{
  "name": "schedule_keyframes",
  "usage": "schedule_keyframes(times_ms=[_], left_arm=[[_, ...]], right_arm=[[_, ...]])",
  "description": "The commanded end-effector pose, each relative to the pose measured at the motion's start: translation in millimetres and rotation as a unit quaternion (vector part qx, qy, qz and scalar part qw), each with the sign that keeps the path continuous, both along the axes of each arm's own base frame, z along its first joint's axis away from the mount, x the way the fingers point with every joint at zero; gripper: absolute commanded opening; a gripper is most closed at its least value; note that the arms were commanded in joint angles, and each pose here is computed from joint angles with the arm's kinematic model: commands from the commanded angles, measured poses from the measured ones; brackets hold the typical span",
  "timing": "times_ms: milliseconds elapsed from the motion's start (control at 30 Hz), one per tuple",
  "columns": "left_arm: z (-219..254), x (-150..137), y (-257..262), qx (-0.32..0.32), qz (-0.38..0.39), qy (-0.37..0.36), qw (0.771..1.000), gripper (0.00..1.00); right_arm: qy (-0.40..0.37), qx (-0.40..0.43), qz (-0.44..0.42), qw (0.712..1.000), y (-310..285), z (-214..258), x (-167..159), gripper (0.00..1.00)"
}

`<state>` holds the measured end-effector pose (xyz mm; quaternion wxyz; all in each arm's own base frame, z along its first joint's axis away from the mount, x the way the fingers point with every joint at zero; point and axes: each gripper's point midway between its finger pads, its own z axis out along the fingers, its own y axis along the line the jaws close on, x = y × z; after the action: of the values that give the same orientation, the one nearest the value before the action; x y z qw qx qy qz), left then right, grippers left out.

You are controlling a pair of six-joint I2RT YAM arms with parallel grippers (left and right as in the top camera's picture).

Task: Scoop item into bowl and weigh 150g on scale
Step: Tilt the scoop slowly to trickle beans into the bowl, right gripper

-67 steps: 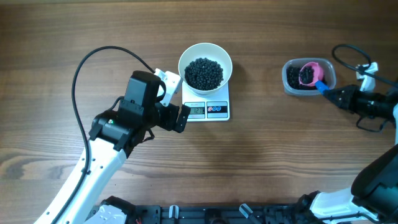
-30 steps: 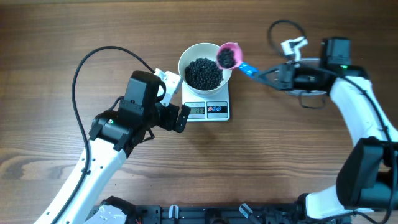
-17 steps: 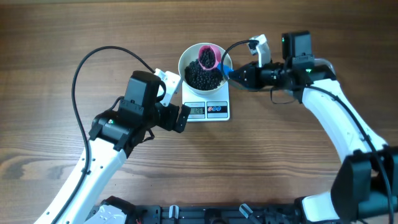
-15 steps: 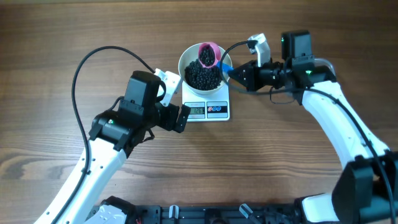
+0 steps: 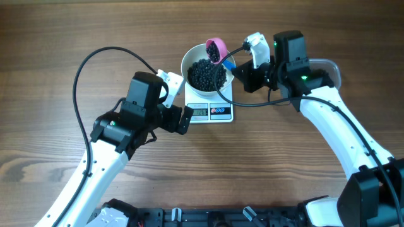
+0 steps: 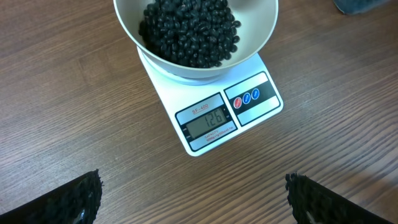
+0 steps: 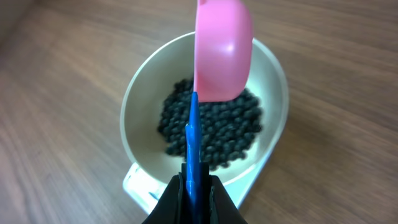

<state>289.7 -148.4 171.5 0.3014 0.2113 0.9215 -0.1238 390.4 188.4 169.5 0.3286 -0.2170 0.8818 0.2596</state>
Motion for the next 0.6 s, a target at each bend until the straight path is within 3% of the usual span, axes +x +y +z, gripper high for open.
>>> schedule_keyframes(times_ms=[0, 567], left_arm=[[0, 1, 1, -0.001, 0.005, 0.000, 1.000, 1.00], [0, 1, 1, -0.001, 0.005, 0.000, 1.000, 1.00]], right_arm=[[-0.009, 0.029, 0.002, 1.000, 7, 17, 0, 0.04], [0.008, 0.004, 0.042, 0.999, 11, 4, -18, 0.04]])
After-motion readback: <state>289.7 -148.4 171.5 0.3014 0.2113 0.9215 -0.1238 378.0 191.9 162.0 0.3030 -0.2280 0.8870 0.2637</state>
